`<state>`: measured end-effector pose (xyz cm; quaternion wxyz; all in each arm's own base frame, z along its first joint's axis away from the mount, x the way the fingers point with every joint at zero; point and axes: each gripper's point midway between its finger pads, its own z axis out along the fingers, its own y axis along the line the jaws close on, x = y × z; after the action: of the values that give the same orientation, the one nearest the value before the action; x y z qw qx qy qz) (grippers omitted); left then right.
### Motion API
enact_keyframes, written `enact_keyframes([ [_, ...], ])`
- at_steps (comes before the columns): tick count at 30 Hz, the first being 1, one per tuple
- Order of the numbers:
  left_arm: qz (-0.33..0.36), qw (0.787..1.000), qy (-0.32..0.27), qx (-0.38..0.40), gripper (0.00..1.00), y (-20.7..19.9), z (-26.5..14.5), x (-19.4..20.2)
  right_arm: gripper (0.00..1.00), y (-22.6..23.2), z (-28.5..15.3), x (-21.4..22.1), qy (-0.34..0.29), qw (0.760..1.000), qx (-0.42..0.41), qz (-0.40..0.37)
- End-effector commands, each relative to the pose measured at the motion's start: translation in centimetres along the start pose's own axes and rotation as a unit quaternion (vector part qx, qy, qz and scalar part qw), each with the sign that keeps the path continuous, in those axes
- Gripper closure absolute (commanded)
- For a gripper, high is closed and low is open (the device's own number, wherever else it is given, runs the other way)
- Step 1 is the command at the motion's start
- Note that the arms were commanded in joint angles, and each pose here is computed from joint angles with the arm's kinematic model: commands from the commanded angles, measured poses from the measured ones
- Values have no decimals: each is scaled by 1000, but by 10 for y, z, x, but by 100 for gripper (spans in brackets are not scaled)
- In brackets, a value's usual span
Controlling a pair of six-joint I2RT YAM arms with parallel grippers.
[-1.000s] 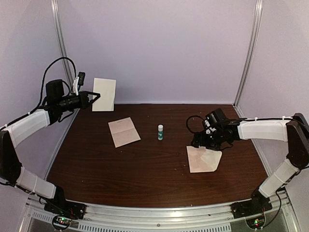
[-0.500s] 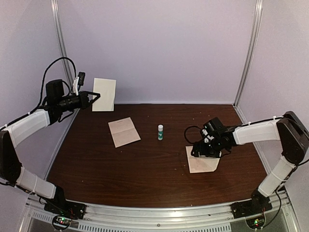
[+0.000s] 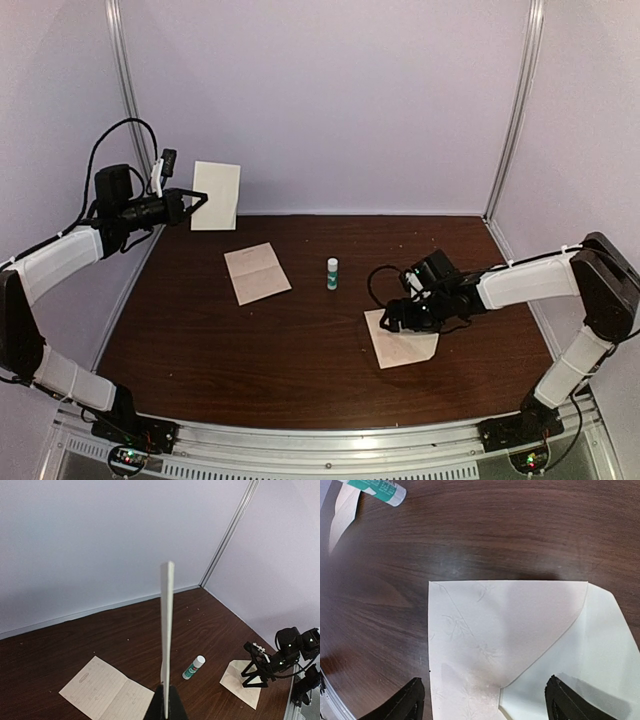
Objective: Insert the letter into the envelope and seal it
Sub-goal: Move the envelope to the center of the board, then pass from the left arm to the right
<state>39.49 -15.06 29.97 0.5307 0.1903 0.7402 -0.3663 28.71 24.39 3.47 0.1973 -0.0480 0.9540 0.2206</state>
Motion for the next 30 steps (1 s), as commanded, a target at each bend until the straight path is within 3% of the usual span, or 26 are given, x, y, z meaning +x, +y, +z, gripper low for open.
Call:
enact_keyframes([
  [1,30,999,-31,13,100,-13,-6,-25,16,14,7,31,42,999,-21,17],
  [16,28,999,-33,19,100,-15,-6,-26,17,95,15,51,65,995,-78,0],
  [25,31,997,-57,37,100,-30,-14,-33,12,147,-46,-4,-50,984,-162,-50],
  [30,21,991,-108,70,100,-71,-22,-48,5,177,-103,-41,-127,963,-227,-67],
])
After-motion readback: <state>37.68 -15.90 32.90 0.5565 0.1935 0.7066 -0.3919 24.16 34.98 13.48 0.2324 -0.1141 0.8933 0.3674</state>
